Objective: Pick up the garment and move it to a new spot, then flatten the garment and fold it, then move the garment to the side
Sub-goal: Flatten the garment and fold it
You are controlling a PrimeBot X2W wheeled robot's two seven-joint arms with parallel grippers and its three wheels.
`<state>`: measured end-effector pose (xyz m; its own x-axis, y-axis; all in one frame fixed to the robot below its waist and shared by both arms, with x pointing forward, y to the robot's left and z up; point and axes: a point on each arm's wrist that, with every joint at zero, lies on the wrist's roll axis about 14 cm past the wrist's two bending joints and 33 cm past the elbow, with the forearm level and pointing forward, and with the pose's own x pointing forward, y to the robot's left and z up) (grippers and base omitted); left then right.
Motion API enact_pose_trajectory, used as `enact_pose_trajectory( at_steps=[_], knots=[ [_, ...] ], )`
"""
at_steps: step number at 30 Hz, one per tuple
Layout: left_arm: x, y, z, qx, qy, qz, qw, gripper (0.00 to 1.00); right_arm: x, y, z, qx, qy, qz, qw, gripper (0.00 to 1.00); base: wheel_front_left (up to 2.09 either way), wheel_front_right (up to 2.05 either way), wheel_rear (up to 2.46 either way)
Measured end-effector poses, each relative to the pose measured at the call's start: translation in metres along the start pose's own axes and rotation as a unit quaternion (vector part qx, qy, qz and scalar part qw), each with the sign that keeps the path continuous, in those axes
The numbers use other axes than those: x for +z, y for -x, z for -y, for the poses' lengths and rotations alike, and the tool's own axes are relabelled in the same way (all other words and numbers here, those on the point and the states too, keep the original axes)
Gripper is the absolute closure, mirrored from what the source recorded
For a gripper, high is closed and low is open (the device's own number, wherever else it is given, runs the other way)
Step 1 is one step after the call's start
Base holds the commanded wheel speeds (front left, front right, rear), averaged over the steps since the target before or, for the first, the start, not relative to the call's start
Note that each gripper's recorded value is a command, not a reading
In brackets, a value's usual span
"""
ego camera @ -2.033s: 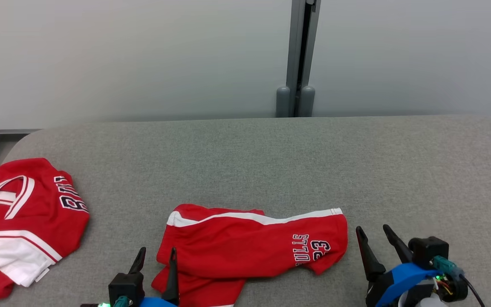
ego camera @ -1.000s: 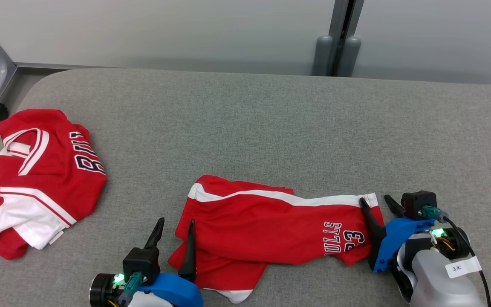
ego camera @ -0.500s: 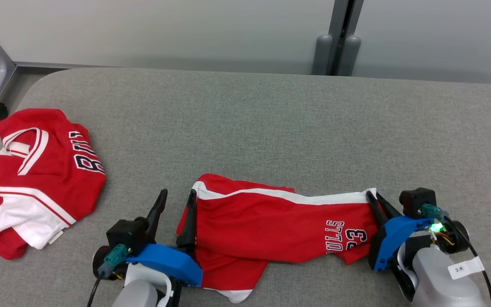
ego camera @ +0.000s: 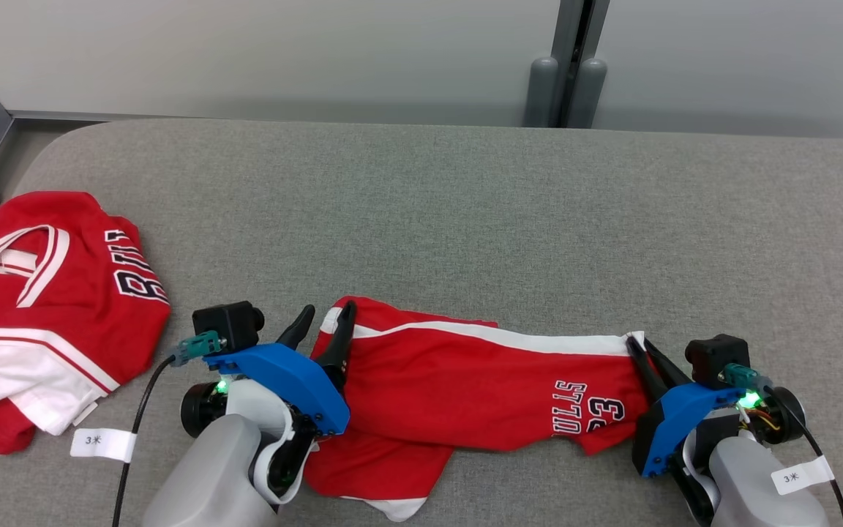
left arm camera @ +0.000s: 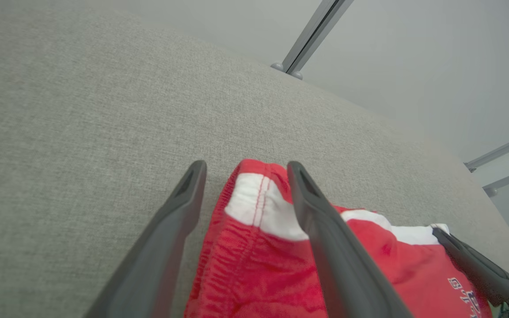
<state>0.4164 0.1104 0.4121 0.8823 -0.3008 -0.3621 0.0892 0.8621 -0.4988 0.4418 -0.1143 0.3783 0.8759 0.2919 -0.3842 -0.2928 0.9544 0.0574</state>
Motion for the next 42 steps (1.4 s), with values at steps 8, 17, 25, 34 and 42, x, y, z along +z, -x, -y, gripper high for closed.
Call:
enact_pose_trajectory(
  at_steps=[8,17,25,34,42],
  knots=[
    [-0.002,0.003,0.003,-0.020,0.060,-0.034,0.997,0.00,0.000,-0.001,-0.001,0.003,0.002,0.002,1.000,1.00,0.00,0.00,0.00],
    [-0.015,0.009,0.008,-0.040,0.094,-0.064,0.993,0.00,0.000,-0.002,-0.002,0.007,0.005,0.002,1.000,1.00,0.00,0.00,0.00],
    [-0.012,0.007,0.012,-0.049,0.097,-0.045,0.993,0.52,-0.001,-0.002,-0.002,0.007,0.006,0.001,1.000,1.00,0.00,0.00,0.00],
    [-0.006,0.008,0.014,-0.057,0.088,-0.020,0.994,1.00,0.000,-0.003,-0.002,0.007,0.003,0.004,1.000,1.00,0.00,0.00,0.00],
    [0.026,0.015,0.029,-0.086,0.083,0.048,0.992,1.00,0.053,-0.002,-0.004,0.007,-0.010,0.086,0.996,1.00,0.00,0.00,0.00]
  ],
)
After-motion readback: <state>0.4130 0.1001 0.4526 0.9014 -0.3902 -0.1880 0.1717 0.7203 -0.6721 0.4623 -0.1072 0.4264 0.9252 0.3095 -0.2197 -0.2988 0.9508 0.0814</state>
